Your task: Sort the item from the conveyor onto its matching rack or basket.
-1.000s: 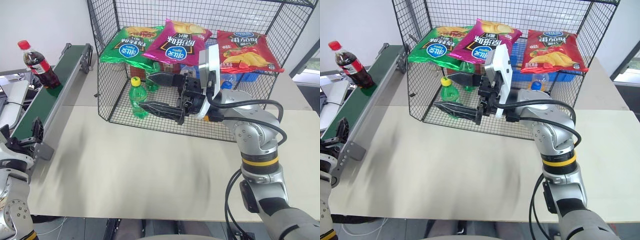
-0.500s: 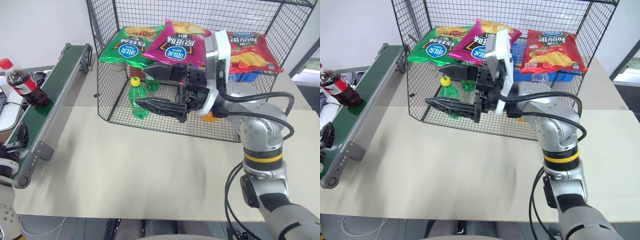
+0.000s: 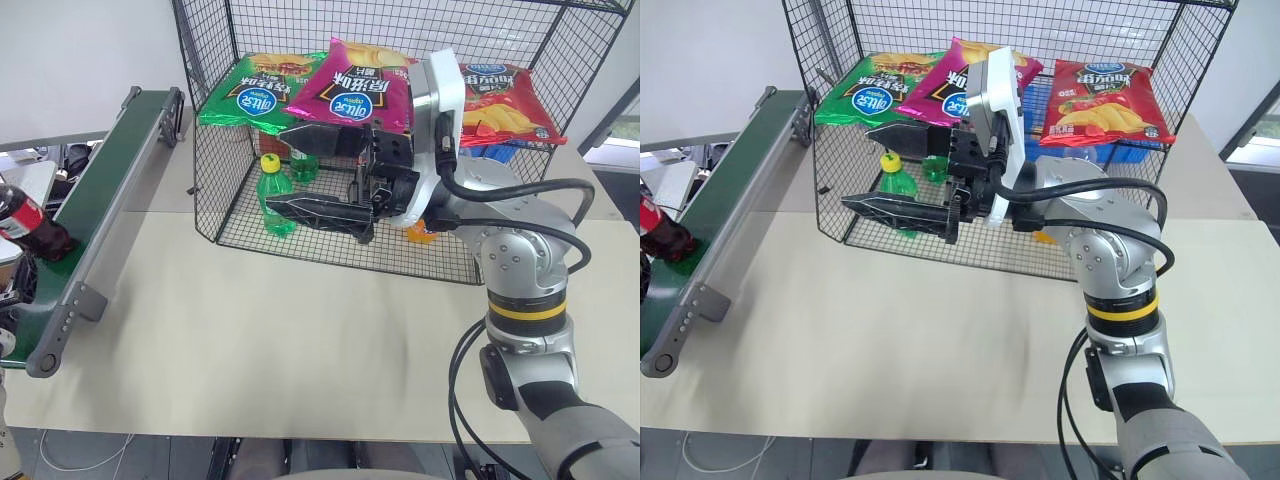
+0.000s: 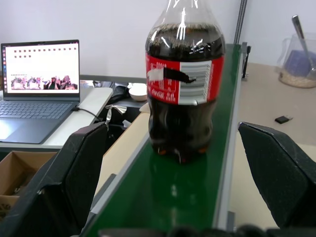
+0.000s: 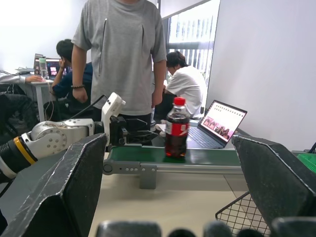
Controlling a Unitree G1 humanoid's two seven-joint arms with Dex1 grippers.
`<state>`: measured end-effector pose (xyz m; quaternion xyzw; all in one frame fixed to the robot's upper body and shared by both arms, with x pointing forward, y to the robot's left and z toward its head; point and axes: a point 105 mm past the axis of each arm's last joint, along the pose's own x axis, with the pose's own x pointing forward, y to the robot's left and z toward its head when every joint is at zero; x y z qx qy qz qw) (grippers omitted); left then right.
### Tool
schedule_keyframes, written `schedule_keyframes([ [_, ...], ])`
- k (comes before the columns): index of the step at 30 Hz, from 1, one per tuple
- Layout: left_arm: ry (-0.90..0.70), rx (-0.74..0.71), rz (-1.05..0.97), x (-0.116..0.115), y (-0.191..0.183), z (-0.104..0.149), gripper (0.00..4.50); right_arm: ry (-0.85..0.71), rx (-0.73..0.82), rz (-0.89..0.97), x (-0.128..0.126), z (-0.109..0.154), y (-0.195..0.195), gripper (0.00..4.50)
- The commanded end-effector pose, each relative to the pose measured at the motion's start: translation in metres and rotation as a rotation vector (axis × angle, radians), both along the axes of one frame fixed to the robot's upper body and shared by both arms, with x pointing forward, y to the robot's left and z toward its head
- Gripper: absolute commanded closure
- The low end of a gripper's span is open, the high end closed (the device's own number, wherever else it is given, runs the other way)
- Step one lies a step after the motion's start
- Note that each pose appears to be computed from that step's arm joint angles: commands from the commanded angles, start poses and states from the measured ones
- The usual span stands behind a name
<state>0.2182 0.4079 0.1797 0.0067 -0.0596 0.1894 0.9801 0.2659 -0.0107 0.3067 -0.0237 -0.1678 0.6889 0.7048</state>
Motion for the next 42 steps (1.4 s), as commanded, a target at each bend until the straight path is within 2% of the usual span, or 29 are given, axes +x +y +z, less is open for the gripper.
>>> schedule_keyframes([
  [1,-0.037,0.039,0.017,-0.005,0.008,0.016,0.00,-0.049,0.019,0.024,-0.008,0.012,0.001,0.04],
  [8,-0.048,0.000,0.036,-0.005,0.017,0.015,0.00,-0.051,0.025,0.010,-0.006,0.013,0.001,0.04],
  [13,-0.043,-0.012,0.039,-0.011,0.018,0.010,1.52,-0.047,0.023,0.005,-0.006,0.012,0.000,0.00],
  [20,-0.044,-0.003,-0.015,-0.010,0.001,0.012,1.52,-0.039,0.019,-0.010,-0.003,0.008,-0.001,0.00],
  [23,-0.043,0.025,-0.148,0.005,-0.025,0.027,1.52,-0.034,0.011,-0.043,0.000,0.004,-0.005,0.00],
  [29,0.006,0.063,-0.507,0.032,-0.092,0.050,1.52,-0.023,-0.073,-0.146,0.000,-0.026,-0.023,0.00],
  [34,0.124,0.101,-0.874,0.043,-0.163,0.039,1.52,0.021,-0.127,-0.255,0.002,-0.051,-0.039,0.00],
  [38,0.141,0.117,-1.041,0.054,-0.194,0.036,1.52,0.029,-0.140,-0.349,0.006,-0.061,-0.046,0.00],
  [42,0.121,0.153,-1.177,0.074,-0.230,0.028,1.52,0.048,-0.137,-0.535,0.015,-0.071,-0.060,0.00],
])
